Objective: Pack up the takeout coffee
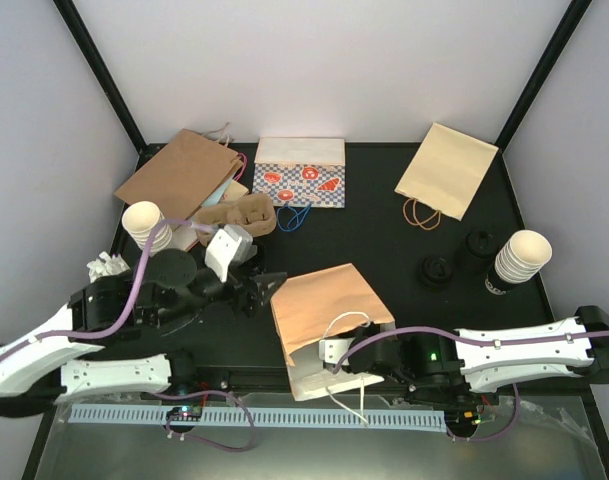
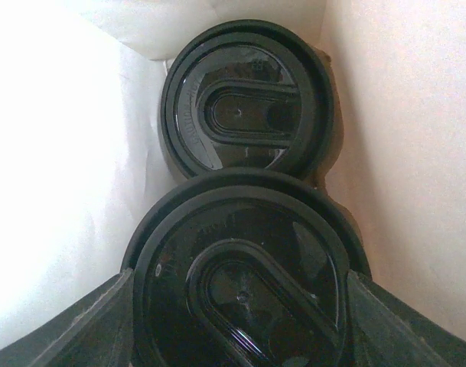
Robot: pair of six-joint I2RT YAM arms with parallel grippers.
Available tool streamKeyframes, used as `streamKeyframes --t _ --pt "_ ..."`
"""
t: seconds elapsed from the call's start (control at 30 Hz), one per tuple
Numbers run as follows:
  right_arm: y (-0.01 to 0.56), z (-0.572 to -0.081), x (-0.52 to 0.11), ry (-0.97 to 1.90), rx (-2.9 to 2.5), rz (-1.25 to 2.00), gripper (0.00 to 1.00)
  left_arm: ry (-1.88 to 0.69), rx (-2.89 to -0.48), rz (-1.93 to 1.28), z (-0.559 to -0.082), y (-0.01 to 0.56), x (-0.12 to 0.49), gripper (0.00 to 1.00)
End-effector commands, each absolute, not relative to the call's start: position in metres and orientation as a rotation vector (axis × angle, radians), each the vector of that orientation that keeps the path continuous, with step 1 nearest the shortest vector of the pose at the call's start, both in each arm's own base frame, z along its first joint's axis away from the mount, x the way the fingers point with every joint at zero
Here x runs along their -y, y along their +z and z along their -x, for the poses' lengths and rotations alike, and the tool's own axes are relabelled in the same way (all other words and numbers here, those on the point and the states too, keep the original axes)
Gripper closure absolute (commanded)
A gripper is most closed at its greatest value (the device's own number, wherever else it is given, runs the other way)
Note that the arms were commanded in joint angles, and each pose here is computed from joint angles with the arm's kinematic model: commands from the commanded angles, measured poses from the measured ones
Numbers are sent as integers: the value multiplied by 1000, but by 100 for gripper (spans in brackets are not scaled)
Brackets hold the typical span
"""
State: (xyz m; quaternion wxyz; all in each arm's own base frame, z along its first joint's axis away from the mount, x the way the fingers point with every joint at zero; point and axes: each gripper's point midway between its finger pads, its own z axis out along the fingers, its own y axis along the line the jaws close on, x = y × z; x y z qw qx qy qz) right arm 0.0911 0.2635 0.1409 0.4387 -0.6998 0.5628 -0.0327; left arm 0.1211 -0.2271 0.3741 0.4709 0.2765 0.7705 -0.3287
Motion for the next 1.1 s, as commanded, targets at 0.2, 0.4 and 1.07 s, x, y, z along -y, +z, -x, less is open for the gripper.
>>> streamKeyframes --t 0.2,0.4,1.07 --pt "148 -91 -267 -46 -1363 1700 59 -696 -2320 -589 -193 284 228 29" --pt "146 -93 -265 -65 -1354 1709 60 -583 -2406 -681 -244 255 253 52" --pt "154 -98 -263 -104 -1310 1688 60 -293 -2633 -901 -330 142 311 98"
